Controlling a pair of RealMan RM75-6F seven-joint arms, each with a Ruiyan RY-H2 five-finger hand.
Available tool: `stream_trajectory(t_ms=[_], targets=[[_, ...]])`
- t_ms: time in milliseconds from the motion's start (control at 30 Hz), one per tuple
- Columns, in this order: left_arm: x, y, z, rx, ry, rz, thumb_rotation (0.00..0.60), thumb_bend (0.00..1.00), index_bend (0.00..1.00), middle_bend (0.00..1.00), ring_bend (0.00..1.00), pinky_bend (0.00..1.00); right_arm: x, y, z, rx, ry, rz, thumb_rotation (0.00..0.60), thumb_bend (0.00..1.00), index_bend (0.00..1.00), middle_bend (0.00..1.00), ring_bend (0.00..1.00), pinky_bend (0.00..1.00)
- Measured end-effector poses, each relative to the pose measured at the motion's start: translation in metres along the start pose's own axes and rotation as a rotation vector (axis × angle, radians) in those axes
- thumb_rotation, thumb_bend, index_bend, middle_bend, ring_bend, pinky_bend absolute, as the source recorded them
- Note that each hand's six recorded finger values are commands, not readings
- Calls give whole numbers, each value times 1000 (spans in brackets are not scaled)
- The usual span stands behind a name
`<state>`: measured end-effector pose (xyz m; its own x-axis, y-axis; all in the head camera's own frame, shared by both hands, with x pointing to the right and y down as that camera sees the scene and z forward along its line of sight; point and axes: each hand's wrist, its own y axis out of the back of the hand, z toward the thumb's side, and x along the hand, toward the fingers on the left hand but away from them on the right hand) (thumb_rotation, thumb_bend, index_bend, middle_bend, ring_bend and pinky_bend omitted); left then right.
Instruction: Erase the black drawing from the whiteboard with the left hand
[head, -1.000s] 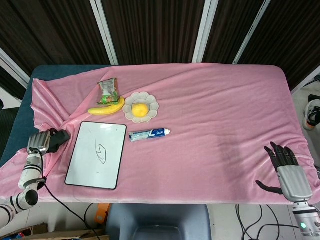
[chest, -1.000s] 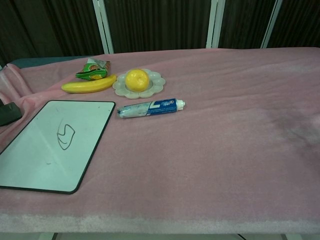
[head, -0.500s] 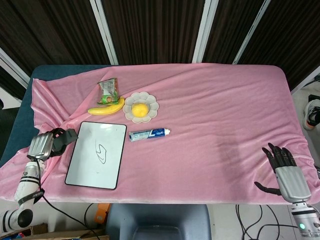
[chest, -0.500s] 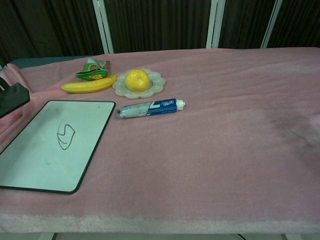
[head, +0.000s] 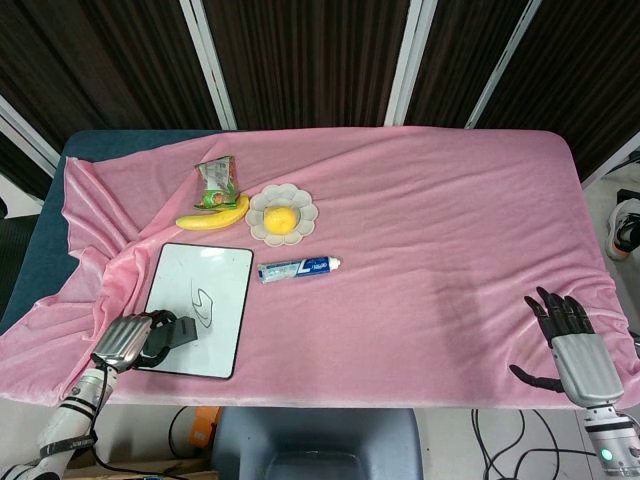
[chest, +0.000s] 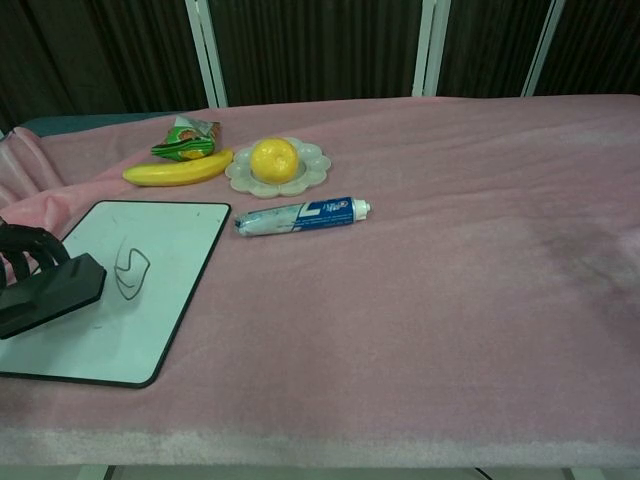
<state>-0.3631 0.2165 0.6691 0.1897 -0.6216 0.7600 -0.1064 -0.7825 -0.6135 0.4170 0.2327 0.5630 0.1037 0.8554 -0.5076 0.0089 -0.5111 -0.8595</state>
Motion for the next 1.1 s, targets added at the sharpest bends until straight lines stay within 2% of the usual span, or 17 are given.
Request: stream_trajectory(t_ms=[233, 600, 1100], targets=[[9, -6, 28, 103, -11, 16, 600, 784, 614, 725, 693, 775, 0, -1, 1, 17, -2, -6, 600, 305, 0, 0, 0, 0], [42, -9, 54, 163, 52, -17, 600, 783, 614, 728, 696, 779, 1, -1, -1, 17, -7, -5, 600, 305, 0, 0, 0, 0], [80, 4, 47, 171, 165, 29, 600, 780, 614, 736, 702, 785, 3, 1, -3, 10, -12, -6, 600, 305, 0, 0, 0, 0]])
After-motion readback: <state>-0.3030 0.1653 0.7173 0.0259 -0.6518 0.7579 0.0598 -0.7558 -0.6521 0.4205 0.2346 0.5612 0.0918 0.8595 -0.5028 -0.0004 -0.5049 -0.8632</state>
